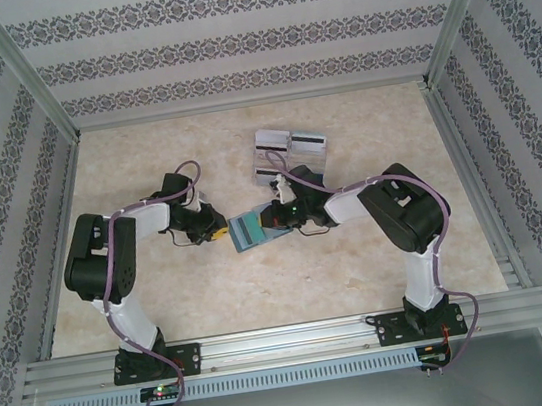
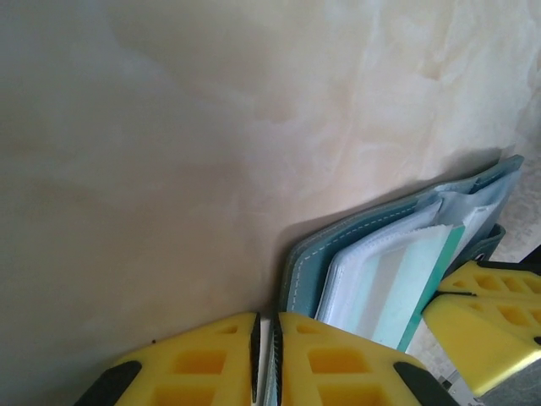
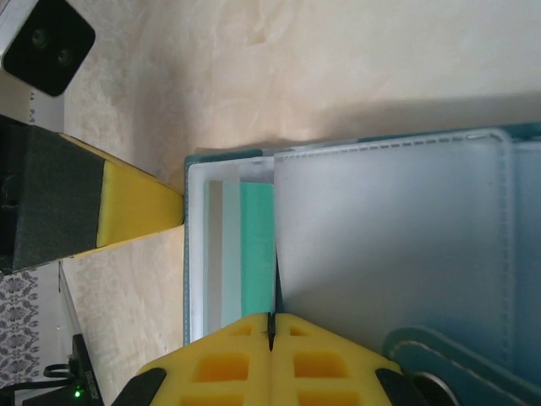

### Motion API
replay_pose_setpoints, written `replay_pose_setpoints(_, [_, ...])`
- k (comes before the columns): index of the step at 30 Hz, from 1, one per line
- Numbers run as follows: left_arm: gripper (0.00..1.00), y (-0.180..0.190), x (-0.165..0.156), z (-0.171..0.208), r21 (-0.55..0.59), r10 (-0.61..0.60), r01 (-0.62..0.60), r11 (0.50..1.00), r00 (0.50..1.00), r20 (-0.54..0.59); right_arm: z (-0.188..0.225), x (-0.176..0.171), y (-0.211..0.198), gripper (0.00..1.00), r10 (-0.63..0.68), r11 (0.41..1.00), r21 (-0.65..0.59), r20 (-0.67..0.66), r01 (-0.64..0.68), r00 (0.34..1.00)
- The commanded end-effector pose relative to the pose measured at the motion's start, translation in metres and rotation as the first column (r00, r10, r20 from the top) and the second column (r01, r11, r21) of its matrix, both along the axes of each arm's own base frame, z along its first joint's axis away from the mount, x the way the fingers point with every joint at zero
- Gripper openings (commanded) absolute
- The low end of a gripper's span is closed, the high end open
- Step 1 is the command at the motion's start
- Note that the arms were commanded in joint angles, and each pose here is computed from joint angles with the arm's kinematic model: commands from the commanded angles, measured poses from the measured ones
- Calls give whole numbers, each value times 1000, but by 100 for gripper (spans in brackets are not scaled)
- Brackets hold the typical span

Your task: Put the credit cards into the card holder

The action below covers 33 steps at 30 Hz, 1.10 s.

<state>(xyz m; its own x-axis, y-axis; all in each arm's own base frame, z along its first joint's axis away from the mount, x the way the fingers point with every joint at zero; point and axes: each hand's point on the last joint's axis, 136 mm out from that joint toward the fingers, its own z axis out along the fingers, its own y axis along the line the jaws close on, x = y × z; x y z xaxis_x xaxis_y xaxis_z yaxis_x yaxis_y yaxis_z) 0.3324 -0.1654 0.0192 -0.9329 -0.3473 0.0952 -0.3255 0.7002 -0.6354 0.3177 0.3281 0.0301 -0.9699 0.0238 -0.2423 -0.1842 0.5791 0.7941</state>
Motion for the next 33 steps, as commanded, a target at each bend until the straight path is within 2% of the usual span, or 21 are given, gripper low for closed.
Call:
replay_pose_setpoints(1, [15, -9, 10, 0, -22, -9, 10, 1000, 999, 33, 2, -8, 7, 0, 46, 999, -21, 10, -46, 999])
replay_pose_setpoints(14, [12, -8, 6, 1, -19, -5, 6, 1000, 999, 39, 6, -13, 27, 1, 105, 994, -28, 12, -104, 994])
replay_pose_setpoints(17, [12, -7, 5, 1, -16, -6, 6, 1000, 999, 39, 5, -14, 25, 5, 104, 994, -37, 8, -104, 995])
replay_pose_setpoints(23, [12, -4, 5, 4, 7, -11, 10, 1000, 999, 44, 17, -14, 18, 20, 110, 992, -70, 32, -107, 993])
replay_pose_setpoints(33, [12, -1, 9, 18, 26, -15, 13, 1000, 997, 70, 64, 2, -4, 24, 101, 991, -103, 109, -89, 989])
